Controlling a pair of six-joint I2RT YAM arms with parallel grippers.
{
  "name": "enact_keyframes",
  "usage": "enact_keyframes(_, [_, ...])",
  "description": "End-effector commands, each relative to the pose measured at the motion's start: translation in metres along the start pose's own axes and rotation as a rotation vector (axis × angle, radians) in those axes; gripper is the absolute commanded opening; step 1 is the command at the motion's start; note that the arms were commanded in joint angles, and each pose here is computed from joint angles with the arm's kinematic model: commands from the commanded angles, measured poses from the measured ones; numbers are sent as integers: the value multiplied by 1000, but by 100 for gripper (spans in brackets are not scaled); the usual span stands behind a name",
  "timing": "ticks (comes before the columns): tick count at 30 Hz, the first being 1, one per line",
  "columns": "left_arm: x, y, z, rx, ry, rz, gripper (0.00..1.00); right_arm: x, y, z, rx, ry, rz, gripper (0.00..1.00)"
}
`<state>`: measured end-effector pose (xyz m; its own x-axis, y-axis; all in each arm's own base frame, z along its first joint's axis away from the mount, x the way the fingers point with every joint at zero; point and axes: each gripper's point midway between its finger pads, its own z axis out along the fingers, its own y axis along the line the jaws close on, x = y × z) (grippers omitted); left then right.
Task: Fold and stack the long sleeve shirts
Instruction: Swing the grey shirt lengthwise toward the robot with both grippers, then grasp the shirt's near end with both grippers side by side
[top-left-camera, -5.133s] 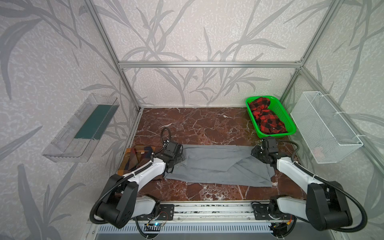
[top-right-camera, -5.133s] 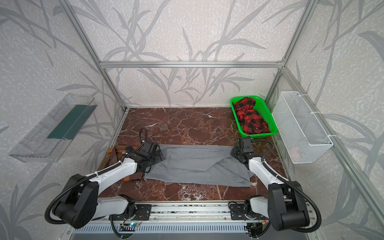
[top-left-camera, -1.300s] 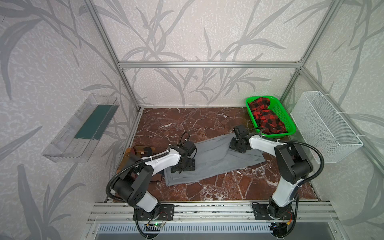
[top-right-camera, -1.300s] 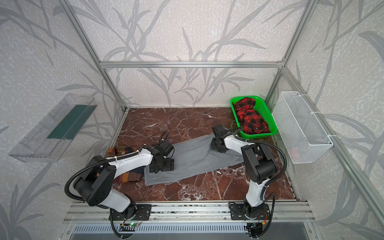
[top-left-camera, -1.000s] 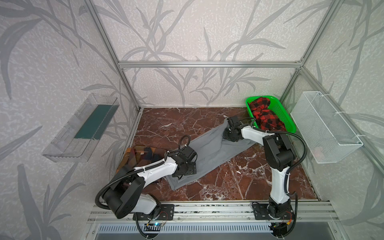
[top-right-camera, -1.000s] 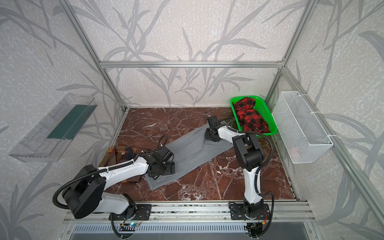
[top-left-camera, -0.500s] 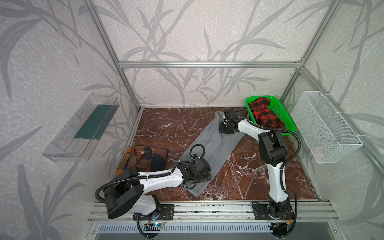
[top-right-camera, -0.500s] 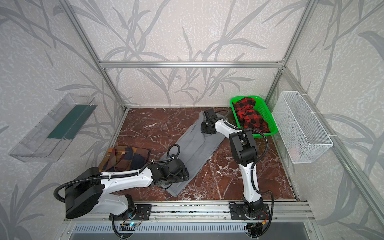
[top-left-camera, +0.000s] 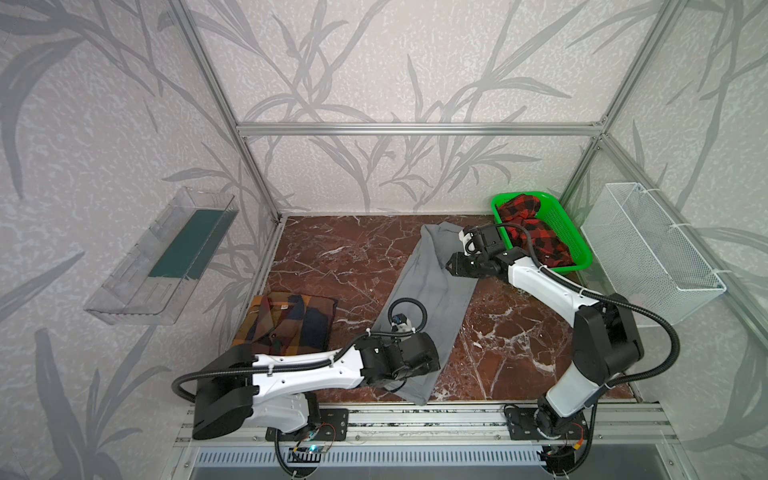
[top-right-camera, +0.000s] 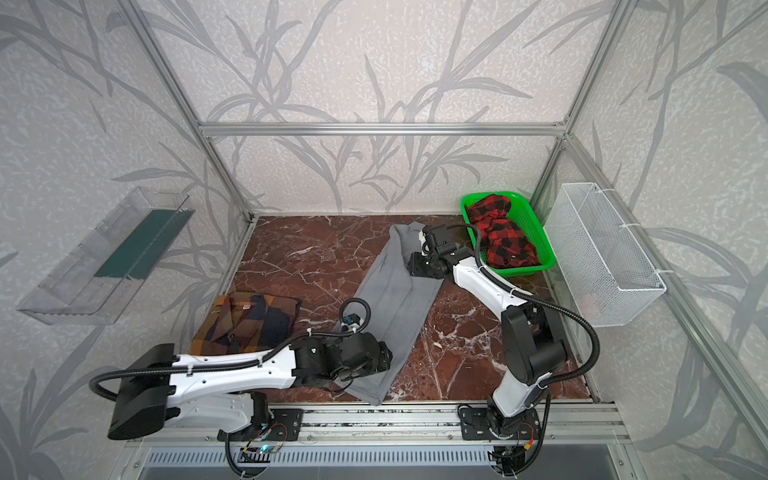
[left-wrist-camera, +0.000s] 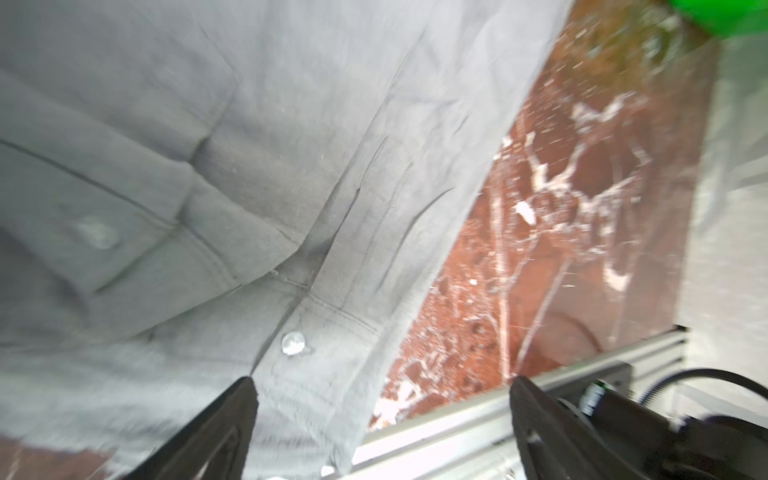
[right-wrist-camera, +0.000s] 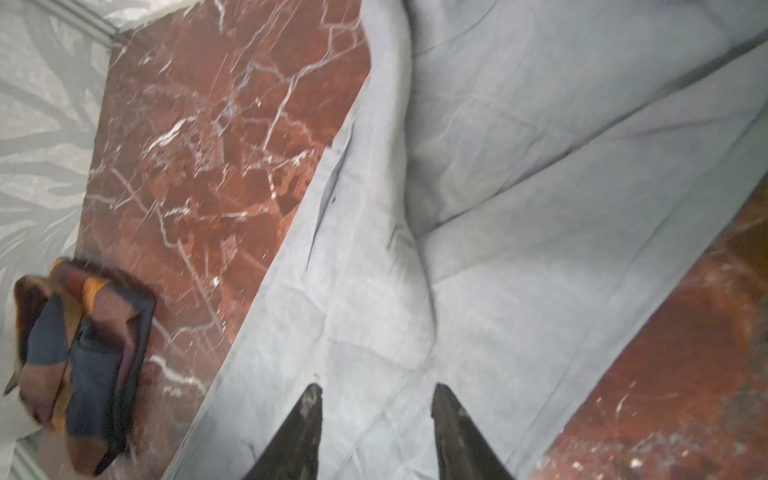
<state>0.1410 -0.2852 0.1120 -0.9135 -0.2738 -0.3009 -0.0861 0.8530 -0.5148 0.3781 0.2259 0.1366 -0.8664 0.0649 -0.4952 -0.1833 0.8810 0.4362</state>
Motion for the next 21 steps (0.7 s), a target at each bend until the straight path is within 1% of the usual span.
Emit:
enact_keyframes(1, [-23, 6, -31, -20, -102, 20, 95, 49, 17, 2, -66, 65, 21, 45])
enact_keyframes(4, [-43, 16, -57, -37, -190, 63, 95, 87, 28, -2, -93, 86, 18, 45])
enact_keyframes(6, [-56, 34, -70, -82, -247, 81, 95, 111, 35, -4, -91, 110, 8, 45])
enact_keyframes(9, [-67, 51, -76, -107, -251, 106, 95, 145, 43, -5, -105, 138, 27, 45])
enact_keyframes(12, [-72, 63, -70, -137, -203, 127, 95, 173, 47, -4, -88, 176, 24, 45])
enact_keyframes(14, [-77, 73, -69, -177, -202, 155, 95, 188, 55, -2, -106, 182, 32, 44])
enact_keyframes(17, [-87, 82, -74, -219, -217, 180, 95, 207, 73, -2, -137, 202, 5, 44])
enact_keyframes(21, [-100, 86, -76, -197, -247, 176, 95, 232, 86, 4, -134, 224, -45, 43])
